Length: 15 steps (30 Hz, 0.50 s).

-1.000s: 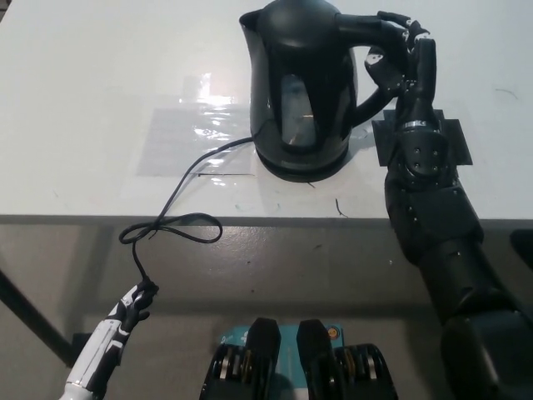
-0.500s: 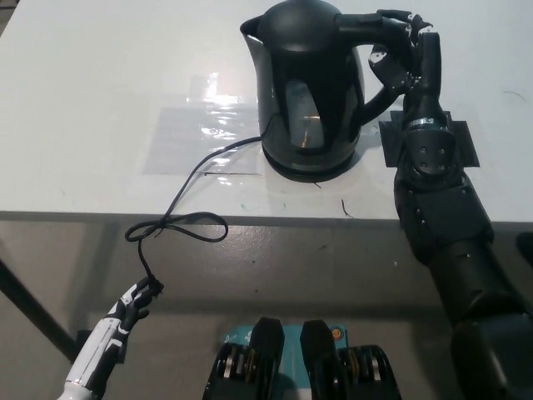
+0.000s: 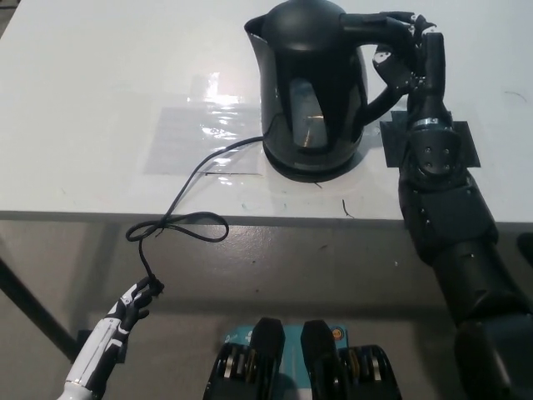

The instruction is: A kettle and its base are kept separately on the desk infront of the robot and the robot uses its right hand to lift the kettle by its handle and places it on its base to align it correctly.

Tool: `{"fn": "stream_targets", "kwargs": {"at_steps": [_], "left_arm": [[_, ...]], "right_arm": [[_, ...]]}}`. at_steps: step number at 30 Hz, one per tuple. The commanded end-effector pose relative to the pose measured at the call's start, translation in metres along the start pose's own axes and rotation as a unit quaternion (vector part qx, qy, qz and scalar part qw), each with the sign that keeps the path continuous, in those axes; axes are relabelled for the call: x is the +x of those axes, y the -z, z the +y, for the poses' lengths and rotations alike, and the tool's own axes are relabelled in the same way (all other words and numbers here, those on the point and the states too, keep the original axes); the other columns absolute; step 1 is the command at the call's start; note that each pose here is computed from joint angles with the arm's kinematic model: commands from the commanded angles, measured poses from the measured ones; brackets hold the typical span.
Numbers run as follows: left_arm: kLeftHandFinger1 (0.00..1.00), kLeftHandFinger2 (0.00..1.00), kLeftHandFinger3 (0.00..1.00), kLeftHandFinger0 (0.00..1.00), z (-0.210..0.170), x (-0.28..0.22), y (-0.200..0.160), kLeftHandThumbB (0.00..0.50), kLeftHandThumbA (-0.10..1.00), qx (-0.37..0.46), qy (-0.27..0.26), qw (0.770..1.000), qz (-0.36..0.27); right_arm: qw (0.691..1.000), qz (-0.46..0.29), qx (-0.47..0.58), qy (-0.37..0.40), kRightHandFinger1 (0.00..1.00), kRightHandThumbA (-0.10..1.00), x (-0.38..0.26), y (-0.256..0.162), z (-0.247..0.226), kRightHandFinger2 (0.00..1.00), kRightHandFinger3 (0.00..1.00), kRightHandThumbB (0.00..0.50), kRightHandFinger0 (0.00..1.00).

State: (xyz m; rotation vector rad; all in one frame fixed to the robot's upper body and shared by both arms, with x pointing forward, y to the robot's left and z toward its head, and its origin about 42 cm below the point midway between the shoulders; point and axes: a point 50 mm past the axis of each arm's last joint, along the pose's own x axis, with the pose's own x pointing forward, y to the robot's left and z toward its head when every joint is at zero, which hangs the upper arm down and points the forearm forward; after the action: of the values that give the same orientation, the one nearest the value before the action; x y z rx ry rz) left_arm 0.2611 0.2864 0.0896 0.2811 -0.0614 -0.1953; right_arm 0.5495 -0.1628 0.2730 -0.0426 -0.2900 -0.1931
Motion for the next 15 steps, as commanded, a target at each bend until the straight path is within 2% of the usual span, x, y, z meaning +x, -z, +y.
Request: {"fn": "stream_targets", "kwargs": {"at_steps": [1,5,6,13,15], "left_arm": [[1.0,1.0,1.0,1.0,0.007,0.002,-0.008,0.357,1.0,0.011,0.005,1.0,-0.021],[1.0,1.0,1.0,1.0,0.007,0.002,-0.009,0.353,1.0,0.009,0.006,1.0,-0.019],[1.0,1.0,1.0,1.0,0.007,0.002,-0.008,0.352,1.0,0.005,0.006,1.0,-0.019],[1.0,1.0,1.0,1.0,0.008,0.003,-0.008,0.358,1.0,0.006,0.006,1.0,-0.02],[1.0,1.0,1.0,1.0,0.007,0.004,-0.01,0.339,1.0,0.005,0.008,1.0,-0.024]], "right_arm": [[0.997,-0.041,0.054,0.031,0.17,-0.1,0.015,-0.019,-0.017,0.52,0.55,0.134,0.0],[0.994,-0.016,0.103,0.03,0.29,-0.1,0.011,-0.007,-0.013,0.67,0.65,0.121,0.0],[0.995,-0.009,0.095,0.033,0.29,-0.1,0.008,-0.001,-0.011,0.66,0.65,0.138,0.0],[0.993,0.006,0.11,0.036,0.26,-0.1,0.002,0.01,-0.002,0.64,0.66,0.135,0.0],[0.992,0.032,0.117,0.031,0.26,-0.1,-0.004,0.02,0.009,0.65,0.68,0.124,0.0]]}}
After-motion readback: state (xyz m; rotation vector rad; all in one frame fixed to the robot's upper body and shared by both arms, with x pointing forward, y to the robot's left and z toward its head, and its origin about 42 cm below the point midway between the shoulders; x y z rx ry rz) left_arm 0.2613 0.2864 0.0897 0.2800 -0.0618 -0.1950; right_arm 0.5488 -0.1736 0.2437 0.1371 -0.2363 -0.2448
